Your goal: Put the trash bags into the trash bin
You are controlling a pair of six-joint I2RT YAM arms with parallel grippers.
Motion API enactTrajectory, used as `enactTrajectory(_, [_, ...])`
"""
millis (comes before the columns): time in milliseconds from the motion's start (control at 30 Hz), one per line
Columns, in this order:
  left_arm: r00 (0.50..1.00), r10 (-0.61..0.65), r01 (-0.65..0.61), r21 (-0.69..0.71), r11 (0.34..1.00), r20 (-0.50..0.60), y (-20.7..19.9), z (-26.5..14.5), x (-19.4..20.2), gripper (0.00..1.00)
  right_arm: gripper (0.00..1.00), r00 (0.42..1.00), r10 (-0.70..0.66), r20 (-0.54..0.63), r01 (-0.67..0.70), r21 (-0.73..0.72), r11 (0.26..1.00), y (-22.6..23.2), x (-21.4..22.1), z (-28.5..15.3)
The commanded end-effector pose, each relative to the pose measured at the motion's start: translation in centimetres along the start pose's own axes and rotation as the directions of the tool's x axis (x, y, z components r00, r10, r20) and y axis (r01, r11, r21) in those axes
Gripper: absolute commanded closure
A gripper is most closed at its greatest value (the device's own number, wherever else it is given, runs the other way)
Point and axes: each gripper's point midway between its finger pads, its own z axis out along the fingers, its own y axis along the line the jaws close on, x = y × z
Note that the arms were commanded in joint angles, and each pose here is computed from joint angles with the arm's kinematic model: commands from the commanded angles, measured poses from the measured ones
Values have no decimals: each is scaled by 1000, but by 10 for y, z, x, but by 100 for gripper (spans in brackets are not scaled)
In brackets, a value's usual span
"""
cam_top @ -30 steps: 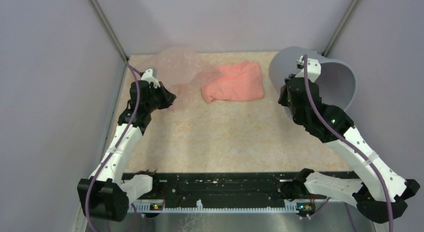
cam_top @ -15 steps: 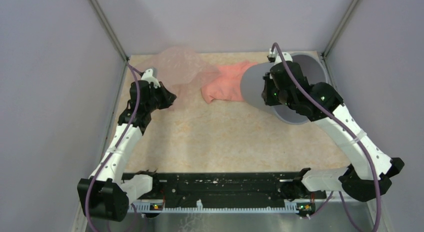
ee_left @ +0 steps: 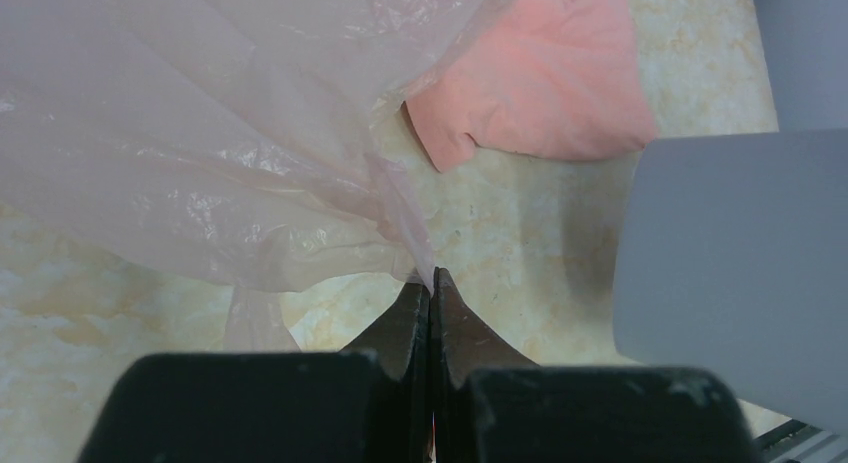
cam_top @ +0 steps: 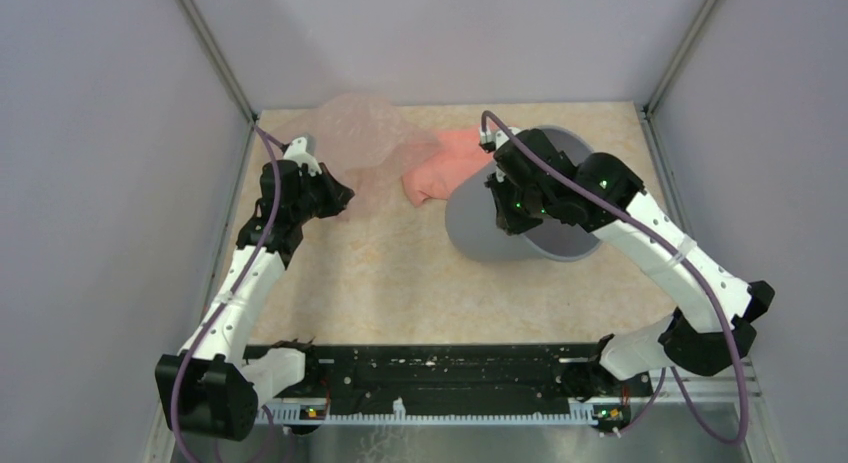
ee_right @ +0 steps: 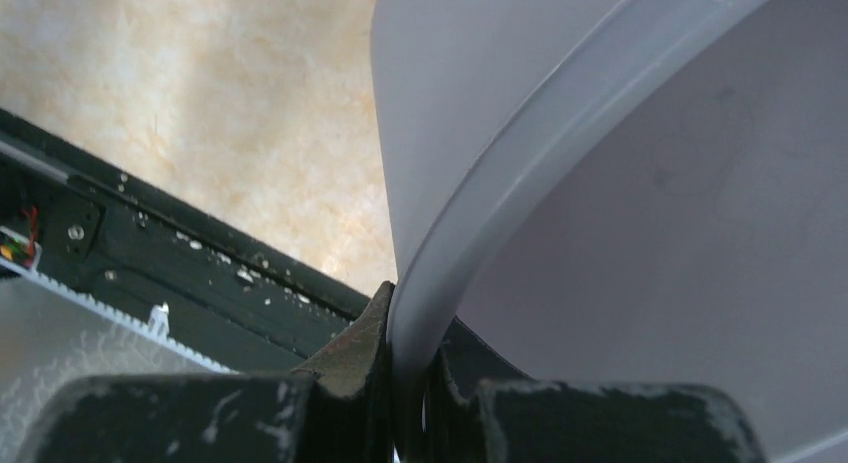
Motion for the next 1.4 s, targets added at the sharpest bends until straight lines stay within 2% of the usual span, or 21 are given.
enactTrajectory(0, [999, 17, -19, 42, 999, 45, -9, 1, -14, 100, 100, 998, -64, 13, 64, -13, 998, 3, 0, -18])
enactTrajectory(300, [999, 16, -19, 46, 999, 49, -10, 0, -15, 100, 100, 984, -156, -86, 153, -38, 987, 21, 21, -6])
enactTrajectory(600, [998, 20, -23, 38, 999, 58, -9, -2, -16, 100, 100, 965, -229, -127, 225, -44, 973, 44, 24, 20])
enactTrajectory(833, [998, 21, -23, 40, 999, 59, -9, -2, -17, 100, 100, 956, -269, -116, 262, -74, 962, 67, 12, 30])
enactTrajectory(1067, [998, 22, -24, 38, 999, 59, -9, -2, -17, 100, 82, 943, -316, -103, 303, -124, 945, 92, 5, 41])
enactTrajectory(1367, [998, 21, -23, 38, 999, 58, -9, -2, -16, 100, 65, 926, -367, -91, 349, -164, 923, 112, 6, 41])
